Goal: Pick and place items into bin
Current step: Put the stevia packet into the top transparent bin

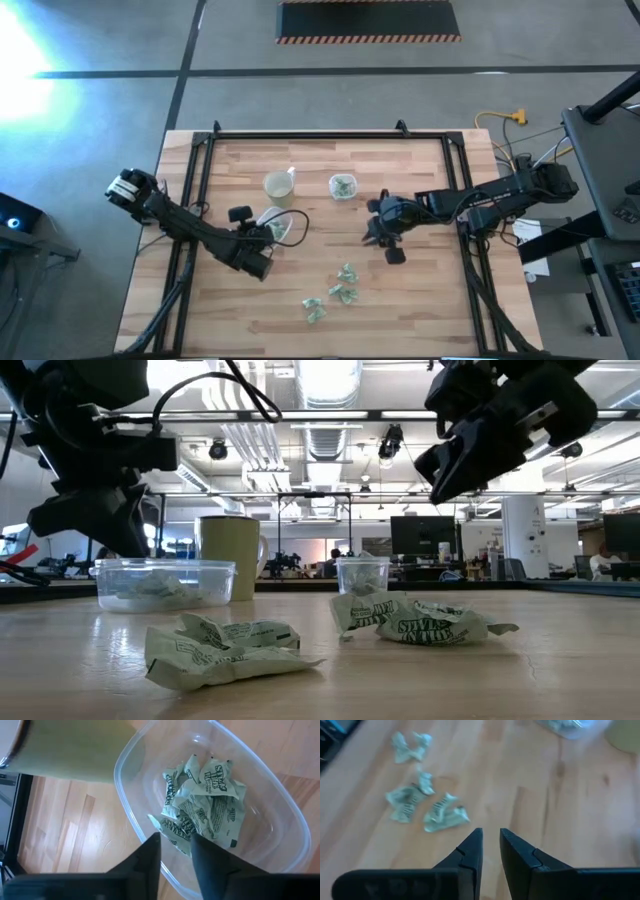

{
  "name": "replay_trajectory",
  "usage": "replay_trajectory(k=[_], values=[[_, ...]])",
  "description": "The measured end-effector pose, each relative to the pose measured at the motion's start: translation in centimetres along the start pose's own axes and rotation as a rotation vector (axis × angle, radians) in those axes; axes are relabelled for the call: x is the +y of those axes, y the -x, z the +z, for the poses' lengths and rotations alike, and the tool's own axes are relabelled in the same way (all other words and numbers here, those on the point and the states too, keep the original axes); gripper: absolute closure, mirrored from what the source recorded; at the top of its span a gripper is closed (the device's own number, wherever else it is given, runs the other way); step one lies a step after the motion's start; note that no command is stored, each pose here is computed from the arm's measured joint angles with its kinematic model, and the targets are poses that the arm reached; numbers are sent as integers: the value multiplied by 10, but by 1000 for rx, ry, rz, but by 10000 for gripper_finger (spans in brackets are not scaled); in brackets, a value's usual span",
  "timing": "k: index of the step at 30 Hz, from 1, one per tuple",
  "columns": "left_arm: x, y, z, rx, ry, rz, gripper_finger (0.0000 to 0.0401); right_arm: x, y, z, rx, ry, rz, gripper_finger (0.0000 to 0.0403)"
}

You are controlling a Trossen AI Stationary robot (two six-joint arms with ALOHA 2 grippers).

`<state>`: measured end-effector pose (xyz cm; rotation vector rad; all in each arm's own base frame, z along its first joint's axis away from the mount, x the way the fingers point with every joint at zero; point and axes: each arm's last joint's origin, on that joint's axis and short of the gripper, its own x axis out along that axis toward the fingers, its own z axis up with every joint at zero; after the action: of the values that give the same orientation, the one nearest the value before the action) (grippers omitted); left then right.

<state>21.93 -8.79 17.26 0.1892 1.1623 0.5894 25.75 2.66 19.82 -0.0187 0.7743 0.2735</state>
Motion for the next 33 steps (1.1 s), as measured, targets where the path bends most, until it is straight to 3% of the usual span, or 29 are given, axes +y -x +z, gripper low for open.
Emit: replay_trajectory(k=[6, 19, 26, 33], values=[[0, 0, 0, -1, 2, -2, 270, 4, -5, -8, -53, 35, 43, 346], [-1, 1, 0, 14, 7, -28, 267, 20, -14, -35, -317, 168, 230, 346], [-1, 1, 1, 9, 13, -34, 266, 33, -23, -31, -430, 247, 267, 346], [-1, 2, 2, -1, 21, -43, 266, 40, -61, -16, -389, 288, 297, 320]])
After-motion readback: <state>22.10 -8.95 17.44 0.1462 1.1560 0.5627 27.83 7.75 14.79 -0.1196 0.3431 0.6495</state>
